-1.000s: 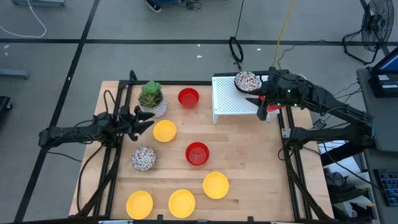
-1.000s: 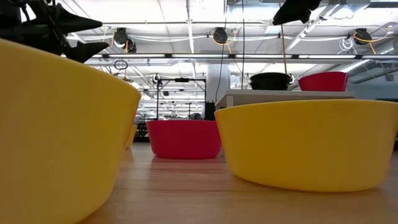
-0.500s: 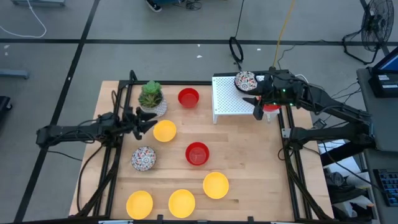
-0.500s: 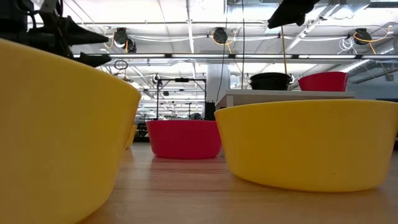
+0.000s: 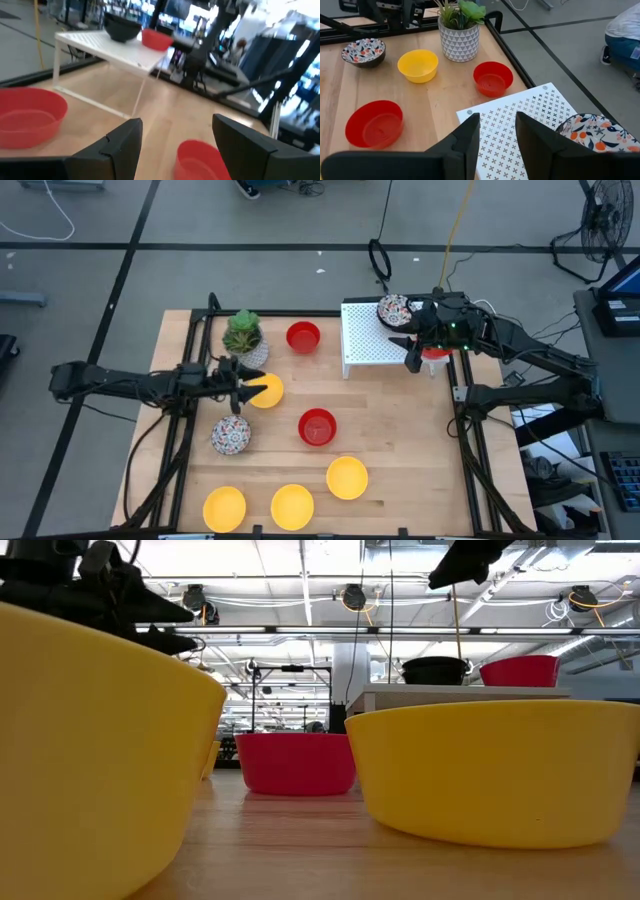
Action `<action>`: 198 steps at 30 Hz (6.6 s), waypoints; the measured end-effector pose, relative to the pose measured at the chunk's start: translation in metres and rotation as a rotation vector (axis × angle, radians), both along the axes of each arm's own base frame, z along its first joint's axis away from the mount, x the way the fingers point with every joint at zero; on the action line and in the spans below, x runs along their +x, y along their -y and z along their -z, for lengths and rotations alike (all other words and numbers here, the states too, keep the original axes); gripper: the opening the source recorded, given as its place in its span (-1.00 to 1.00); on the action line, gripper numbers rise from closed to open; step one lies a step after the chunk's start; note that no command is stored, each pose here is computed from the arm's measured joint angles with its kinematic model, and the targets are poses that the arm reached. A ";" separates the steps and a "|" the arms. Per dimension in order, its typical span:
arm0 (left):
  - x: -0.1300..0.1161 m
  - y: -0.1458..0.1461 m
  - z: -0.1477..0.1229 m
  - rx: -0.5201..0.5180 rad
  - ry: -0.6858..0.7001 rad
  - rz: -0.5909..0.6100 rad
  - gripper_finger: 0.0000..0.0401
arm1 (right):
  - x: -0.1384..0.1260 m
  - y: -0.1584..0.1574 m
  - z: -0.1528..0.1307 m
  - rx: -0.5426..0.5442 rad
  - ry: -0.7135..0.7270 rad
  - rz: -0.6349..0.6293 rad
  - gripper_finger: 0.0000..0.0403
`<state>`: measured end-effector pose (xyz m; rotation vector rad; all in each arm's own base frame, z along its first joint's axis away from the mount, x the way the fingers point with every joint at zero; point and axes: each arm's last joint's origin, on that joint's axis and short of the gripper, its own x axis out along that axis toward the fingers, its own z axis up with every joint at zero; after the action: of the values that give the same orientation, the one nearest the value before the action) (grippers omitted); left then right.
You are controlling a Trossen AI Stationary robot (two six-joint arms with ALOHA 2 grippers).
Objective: Pick & Place Mini bowls
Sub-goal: Put the yellow bowl on the shelf, then stack the red bowl on top of the red bowl on the shelf
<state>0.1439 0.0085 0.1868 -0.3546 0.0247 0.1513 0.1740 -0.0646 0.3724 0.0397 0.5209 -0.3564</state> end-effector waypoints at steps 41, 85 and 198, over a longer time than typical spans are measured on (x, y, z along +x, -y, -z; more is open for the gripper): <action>0.090 0.045 0.011 -0.043 -0.781 0.007 0.21 | 0.004 0.001 0.033 0.013 -0.099 -0.014 -0.42; 0.151 0.053 -0.034 0.191 -0.685 0.185 -0.95 | 0.059 -0.020 0.075 -0.039 0.097 -0.462 -0.16; 0.147 -0.005 -0.074 0.270 -0.546 -0.237 0.19 | 0.106 0.008 0.096 -0.057 -0.339 -0.128 -0.55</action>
<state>0.2909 0.0134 0.2603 -0.0369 0.4987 0.4784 0.2800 -0.0723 0.2763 -0.1108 0.8443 -0.2527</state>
